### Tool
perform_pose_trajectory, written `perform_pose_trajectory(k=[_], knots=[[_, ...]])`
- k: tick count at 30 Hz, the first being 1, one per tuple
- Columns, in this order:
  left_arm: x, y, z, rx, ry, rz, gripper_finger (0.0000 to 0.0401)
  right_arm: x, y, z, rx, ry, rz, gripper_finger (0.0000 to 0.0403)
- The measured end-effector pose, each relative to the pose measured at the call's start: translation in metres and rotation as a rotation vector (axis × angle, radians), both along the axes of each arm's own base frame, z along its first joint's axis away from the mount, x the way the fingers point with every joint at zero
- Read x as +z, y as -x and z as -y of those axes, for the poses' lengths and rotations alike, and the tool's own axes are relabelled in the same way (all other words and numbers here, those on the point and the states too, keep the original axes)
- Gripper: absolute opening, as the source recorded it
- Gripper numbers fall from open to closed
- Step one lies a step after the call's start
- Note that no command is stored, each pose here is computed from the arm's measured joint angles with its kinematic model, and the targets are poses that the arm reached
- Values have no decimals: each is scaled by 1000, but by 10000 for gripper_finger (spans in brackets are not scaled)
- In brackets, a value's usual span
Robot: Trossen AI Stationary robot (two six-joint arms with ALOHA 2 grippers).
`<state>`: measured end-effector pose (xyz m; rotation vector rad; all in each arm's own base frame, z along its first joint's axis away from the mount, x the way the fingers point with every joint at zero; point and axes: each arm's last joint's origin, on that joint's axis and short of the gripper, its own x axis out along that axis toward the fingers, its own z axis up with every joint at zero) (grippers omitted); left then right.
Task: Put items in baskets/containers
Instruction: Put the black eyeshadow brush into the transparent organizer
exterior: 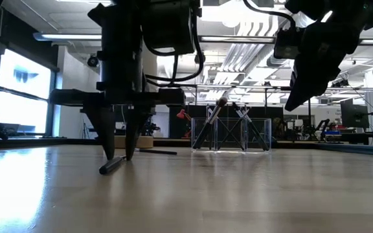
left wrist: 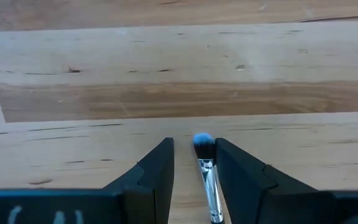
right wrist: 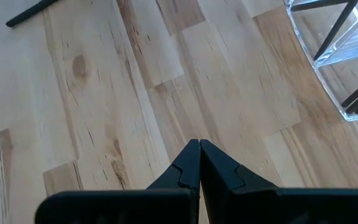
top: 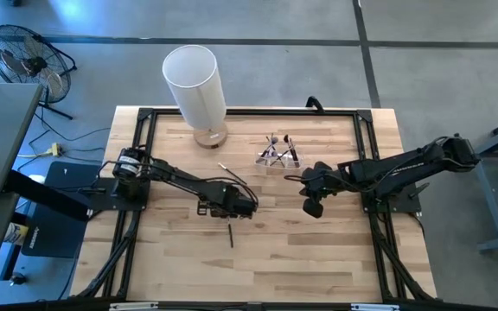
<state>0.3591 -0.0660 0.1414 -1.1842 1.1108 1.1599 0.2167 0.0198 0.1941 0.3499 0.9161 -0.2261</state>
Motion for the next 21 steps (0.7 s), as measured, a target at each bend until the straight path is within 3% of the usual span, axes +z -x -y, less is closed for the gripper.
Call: perform_pose_trajectory(k=[5,11,21], knots=[[-1,-1,-4,9,26,2,100,0,0,0,12,9,0,0],[0,-3,-4,10,25,23,12,0,0,0,17,13,1,0],[12,-9,1,-5,7,12,3,0,0,0,20,11,-1,0]])
